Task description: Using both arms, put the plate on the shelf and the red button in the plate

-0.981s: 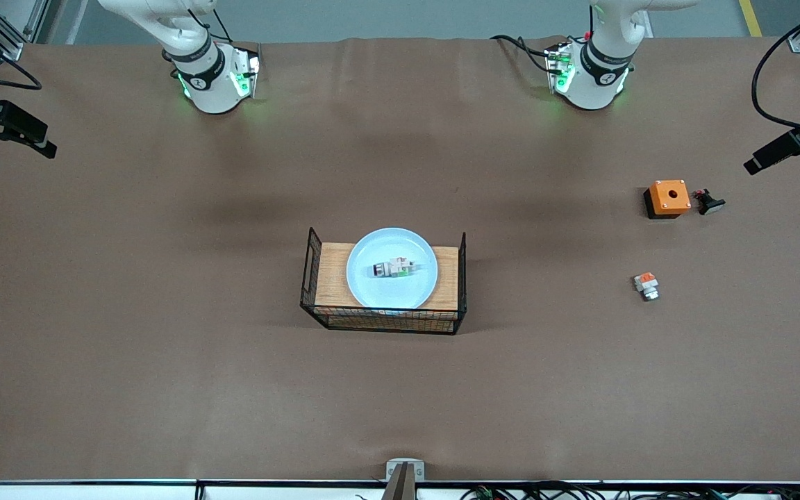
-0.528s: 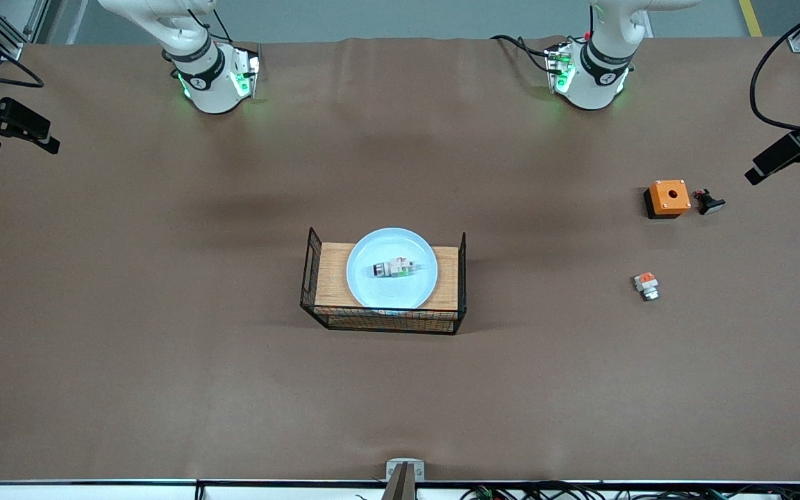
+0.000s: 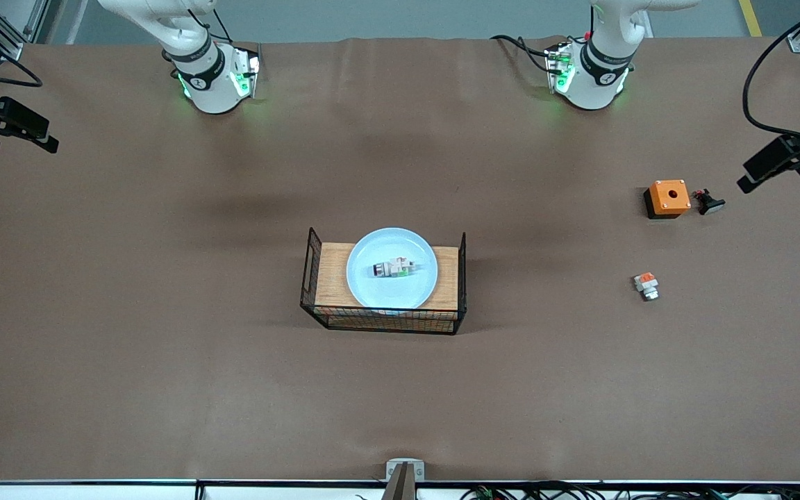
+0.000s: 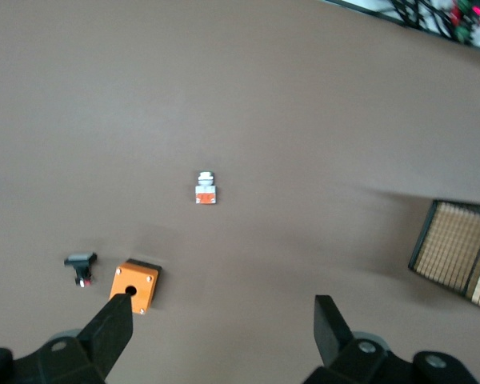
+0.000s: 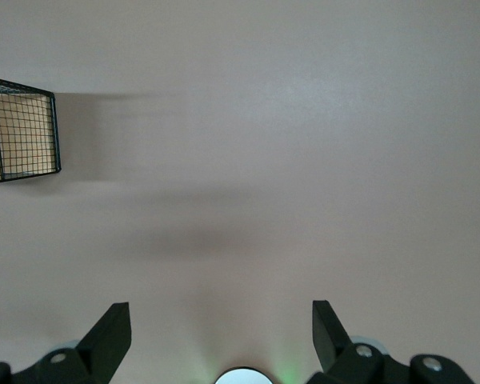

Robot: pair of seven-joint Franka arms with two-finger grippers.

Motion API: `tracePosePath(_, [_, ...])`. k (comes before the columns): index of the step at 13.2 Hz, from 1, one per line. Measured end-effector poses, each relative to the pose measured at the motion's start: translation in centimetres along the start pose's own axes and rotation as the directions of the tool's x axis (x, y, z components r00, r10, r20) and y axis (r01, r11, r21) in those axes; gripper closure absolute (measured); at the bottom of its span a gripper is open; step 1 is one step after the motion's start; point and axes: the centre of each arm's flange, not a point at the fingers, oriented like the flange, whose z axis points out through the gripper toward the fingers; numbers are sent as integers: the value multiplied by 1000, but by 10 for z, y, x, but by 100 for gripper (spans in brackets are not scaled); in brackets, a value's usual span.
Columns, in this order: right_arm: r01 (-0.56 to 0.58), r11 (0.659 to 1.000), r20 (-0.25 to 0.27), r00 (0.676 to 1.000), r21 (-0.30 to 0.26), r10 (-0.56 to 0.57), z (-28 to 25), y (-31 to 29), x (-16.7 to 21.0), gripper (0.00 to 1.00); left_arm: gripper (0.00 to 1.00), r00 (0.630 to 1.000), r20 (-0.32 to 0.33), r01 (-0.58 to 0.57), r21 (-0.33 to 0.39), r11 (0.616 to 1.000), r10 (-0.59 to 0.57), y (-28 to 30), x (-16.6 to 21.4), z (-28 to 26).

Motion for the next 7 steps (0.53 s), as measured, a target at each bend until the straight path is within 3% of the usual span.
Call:
tracePosePath(2, [0,1000,0,1000,0,0,0,0,0,0,0,998,-2,-62,-1,998,62,5,-1,-1])
tracePosePath(7, [1,1000,-11,1000,-2,-1,-1,0,1,0,0,997,-3,-74,-1,997,74,3,0,-1])
